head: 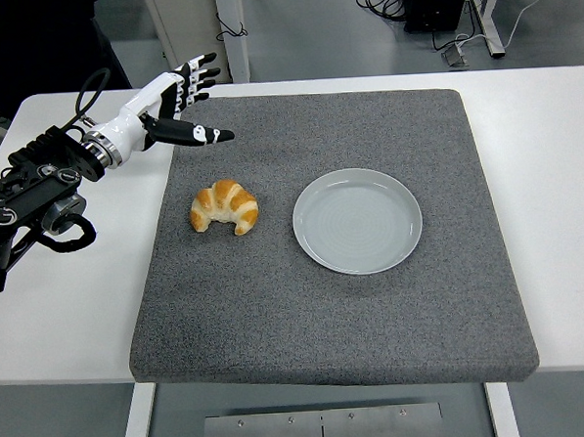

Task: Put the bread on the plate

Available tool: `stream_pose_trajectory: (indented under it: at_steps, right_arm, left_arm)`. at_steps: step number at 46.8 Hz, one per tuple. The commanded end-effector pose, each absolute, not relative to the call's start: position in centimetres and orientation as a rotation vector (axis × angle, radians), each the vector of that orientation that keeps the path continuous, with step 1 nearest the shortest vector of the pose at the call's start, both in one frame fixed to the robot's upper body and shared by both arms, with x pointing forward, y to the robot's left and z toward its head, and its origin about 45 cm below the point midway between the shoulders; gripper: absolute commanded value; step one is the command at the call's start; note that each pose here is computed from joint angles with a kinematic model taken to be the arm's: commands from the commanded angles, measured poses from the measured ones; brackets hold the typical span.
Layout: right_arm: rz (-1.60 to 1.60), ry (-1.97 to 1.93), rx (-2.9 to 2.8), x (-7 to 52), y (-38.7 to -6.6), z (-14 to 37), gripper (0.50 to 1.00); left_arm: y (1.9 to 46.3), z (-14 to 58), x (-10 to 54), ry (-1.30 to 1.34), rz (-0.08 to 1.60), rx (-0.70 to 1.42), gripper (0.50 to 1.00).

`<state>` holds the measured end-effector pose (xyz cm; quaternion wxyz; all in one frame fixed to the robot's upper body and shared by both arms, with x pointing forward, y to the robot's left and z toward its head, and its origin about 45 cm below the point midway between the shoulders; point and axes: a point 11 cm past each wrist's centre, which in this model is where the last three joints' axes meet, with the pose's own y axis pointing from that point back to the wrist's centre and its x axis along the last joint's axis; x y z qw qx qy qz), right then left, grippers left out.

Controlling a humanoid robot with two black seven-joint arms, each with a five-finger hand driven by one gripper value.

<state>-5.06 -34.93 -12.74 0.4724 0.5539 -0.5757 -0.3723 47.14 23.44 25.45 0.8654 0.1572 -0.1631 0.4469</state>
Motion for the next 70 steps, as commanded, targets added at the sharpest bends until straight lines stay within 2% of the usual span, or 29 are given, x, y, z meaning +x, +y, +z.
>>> stream_pose_trajectory:
  at_steps: [1, 49, 61, 70]
  right_arm:
    - [-0.912, -1.409, 1.356, -5.1, -34.9, -12.7, 1.000]
    - [-0.912, -1.409, 1.356, -5.1, -34.9, -12.7, 1.000]
    - [-0.912, -1.409, 1.356, -5.1, -34.9, -12.7, 1.000]
    - [-0.912, -1.409, 1.356, -5.1, -34.9, -12.7, 1.000]
  left_arm:
    - [23.2, 25.2, 46.9, -0.383, 0.902, 0.365, 0.986]
    - [23.0, 21.7, 44.7, -0.711, 0.583, 0.679, 0.986]
    - [22.7, 21.1, 44.2, -0.732, 0.561, 0.689, 0.984]
    - [22.9, 20.8, 44.2, -0.789, 0.585, 0.696, 0.965]
